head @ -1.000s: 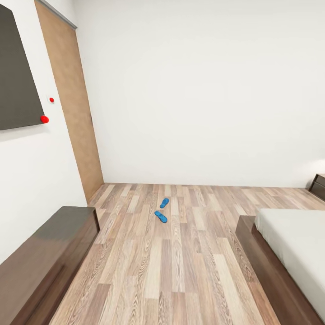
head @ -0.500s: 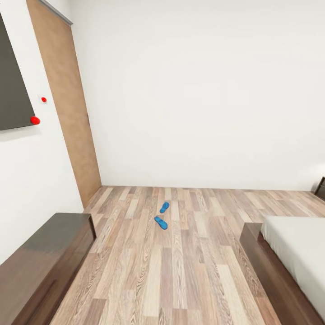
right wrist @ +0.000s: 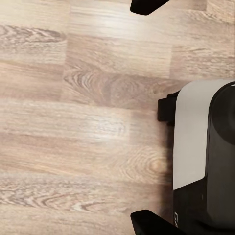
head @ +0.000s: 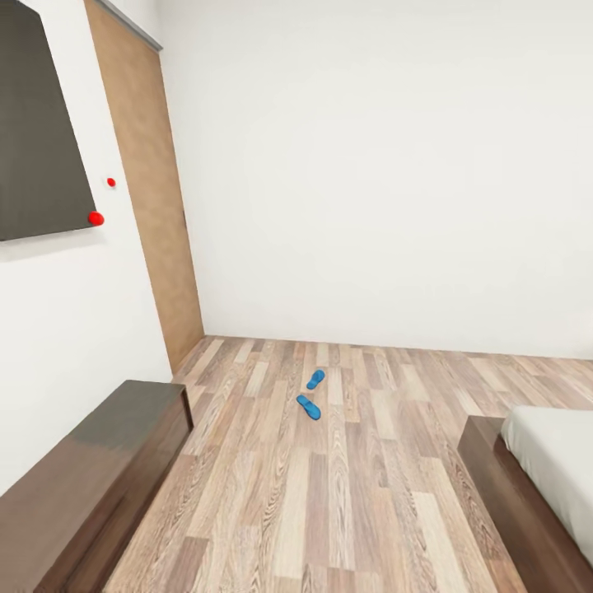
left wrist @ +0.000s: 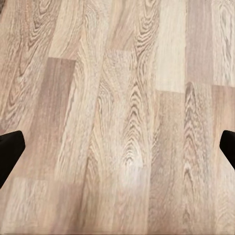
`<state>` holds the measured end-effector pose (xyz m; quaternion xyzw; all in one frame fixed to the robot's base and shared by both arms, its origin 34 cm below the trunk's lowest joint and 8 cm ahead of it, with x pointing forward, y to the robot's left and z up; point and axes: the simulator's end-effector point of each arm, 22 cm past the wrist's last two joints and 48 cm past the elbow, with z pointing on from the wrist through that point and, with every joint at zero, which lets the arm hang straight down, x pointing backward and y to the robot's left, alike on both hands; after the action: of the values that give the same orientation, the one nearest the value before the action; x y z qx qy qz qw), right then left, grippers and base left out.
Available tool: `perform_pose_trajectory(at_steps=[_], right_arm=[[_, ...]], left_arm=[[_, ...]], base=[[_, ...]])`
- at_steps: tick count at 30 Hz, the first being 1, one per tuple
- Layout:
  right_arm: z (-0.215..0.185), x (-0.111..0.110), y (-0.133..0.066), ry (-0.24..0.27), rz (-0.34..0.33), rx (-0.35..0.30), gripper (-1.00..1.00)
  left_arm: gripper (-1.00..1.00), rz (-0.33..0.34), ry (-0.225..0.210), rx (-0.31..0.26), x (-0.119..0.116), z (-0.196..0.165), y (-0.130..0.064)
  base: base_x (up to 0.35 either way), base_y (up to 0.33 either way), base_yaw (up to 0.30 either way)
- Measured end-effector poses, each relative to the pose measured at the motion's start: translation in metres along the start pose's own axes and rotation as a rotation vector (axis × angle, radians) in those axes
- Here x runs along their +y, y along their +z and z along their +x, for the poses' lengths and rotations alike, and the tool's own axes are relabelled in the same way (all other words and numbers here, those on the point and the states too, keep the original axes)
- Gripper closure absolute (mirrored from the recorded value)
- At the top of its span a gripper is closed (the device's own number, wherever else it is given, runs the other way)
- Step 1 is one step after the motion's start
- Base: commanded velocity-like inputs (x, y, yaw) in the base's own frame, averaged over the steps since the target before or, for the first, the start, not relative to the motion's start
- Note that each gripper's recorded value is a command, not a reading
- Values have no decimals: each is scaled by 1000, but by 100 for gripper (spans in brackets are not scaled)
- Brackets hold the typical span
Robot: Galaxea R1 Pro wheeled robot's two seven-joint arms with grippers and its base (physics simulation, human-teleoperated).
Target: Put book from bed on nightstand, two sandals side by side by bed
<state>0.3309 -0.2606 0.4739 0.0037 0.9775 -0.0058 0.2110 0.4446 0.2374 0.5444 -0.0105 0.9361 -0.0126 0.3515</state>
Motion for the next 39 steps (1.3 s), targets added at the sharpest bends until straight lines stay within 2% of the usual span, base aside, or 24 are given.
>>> perform_pose_trajectory(at_steps=[20,30,39], right_arm=[[0,0,0,0,0,-1,-100],[0,0,0,0,0,0,-100],[0,0,0,-1,0,-1,-100]], left_arm=[[-100,0,0,2,0,1,0],[-100,1,0,1,0,1,0],[-100,1,0,1,-1,1,0]], base=[[278,0,34],[63,0,218],[215,0,46]])
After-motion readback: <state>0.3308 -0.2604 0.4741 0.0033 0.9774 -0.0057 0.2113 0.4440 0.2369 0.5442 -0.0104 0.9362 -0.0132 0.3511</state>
